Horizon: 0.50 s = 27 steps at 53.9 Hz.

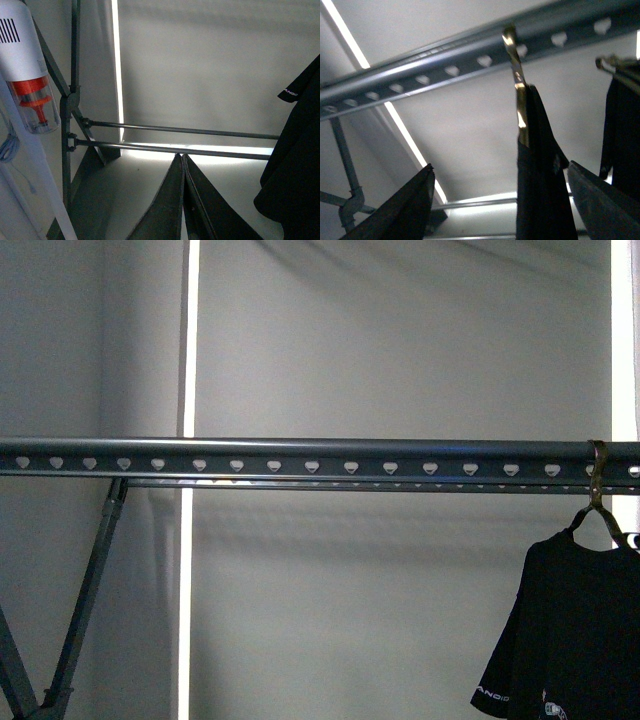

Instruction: Hang clothes on hanger

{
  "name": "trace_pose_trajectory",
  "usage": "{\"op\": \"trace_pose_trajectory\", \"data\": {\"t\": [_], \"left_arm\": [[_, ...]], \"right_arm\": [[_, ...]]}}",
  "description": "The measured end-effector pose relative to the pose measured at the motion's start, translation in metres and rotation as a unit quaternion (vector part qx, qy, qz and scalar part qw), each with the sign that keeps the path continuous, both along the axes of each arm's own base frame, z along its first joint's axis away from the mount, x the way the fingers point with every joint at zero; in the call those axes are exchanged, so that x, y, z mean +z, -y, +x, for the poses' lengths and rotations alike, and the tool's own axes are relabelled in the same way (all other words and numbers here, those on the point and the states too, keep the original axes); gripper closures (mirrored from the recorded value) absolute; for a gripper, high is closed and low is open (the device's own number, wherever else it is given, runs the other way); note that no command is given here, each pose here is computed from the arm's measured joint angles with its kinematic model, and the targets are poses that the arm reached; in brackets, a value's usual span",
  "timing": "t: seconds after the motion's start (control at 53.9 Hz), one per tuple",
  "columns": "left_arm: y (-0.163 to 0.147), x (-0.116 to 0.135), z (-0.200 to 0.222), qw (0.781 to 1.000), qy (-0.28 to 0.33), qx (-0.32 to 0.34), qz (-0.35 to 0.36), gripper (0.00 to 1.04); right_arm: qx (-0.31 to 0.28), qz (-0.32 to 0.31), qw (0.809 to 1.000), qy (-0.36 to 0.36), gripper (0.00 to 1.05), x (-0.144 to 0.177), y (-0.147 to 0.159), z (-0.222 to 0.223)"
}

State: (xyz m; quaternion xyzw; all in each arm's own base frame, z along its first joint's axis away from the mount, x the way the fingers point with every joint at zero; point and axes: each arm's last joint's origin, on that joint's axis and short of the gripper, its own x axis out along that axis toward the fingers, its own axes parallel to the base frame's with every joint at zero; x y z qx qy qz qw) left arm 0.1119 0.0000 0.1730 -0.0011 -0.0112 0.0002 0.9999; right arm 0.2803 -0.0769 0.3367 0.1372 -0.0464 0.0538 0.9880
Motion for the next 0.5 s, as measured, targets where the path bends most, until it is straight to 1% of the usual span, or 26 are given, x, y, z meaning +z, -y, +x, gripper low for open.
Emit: {"op": "trace_pose_trajectory", "data": {"t": [0.019,0.056,0.093,0.13,0.148,0.204,0.223,0.26,0.297,0.353,0.371,0.408,0.501], "left_arm": [[0.000,0.000,0.000,1.000,0.000,0.000,0.000,1.01],[0.000,0.000,-0.001,1.000,0.000,0.000,0.000,1.01],[0.000,0.000,-0.002,1.000,0.000,0.000,0.000,1.01],[0.000,0.000,-0.003,1.000,0.001,0.000,0.000,1.01],[0.000,0.000,-0.003,1.000,0.000,0.000,0.000,1.01],[0.000,-0.001,-0.005,1.000,0.000,0.000,0.000,1.01],[0.000,-0.003,-0.008,1.000,-0.010,0.000,0.000,1.01],[0.000,-0.005,-0.012,1.000,-0.016,0.000,0.000,1.01],[0.000,-0.004,-0.014,1.000,-0.005,0.000,0.000,1.01],[0.000,-0.003,-0.015,1.000,-0.004,0.000,0.000,1.01],[0.000,-0.003,-0.015,1.000,-0.003,0.000,0.000,1.01],[0.000,-0.003,-0.015,1.000,-0.004,0.000,0.000,1.01],[0.000,-0.003,-0.015,1.000,-0.003,0.000,0.000,1.01]], "right_arm": [[0.002,-0.004,1.000,0.007,0.19,0.001,-0.001,-0.006],[0.018,-0.020,0.999,0.032,0.11,0.002,-0.009,-0.033],[0.032,-0.025,0.998,0.042,0.06,-0.003,-0.014,-0.055],[0.049,-0.032,0.997,0.051,0.07,-0.013,-0.022,-0.077],[0.062,-0.039,0.996,0.051,0.08,-0.022,-0.029,-0.093],[0.092,-0.039,0.994,0.033,0.07,-0.047,-0.040,-0.120],[0.096,-0.035,0.994,0.024,0.07,-0.062,-0.045,-0.132],[0.092,-0.038,0.995,0.028,0.07,-0.079,-0.051,-0.147],[0.074,-0.044,0.996,0.026,0.07,-0.092,-0.056,-0.158],[0.016,-0.064,0.998,0.000,0.16,-0.104,-0.064,-0.167],[0.007,-0.068,0.998,-0.005,0.18,-0.106,-0.065,-0.168],[-0.023,-0.091,0.995,-0.028,0.26,-0.116,-0.071,-0.172],[-0.045,-0.113,0.991,-0.059,0.39,-0.131,-0.076,-0.178]]}}
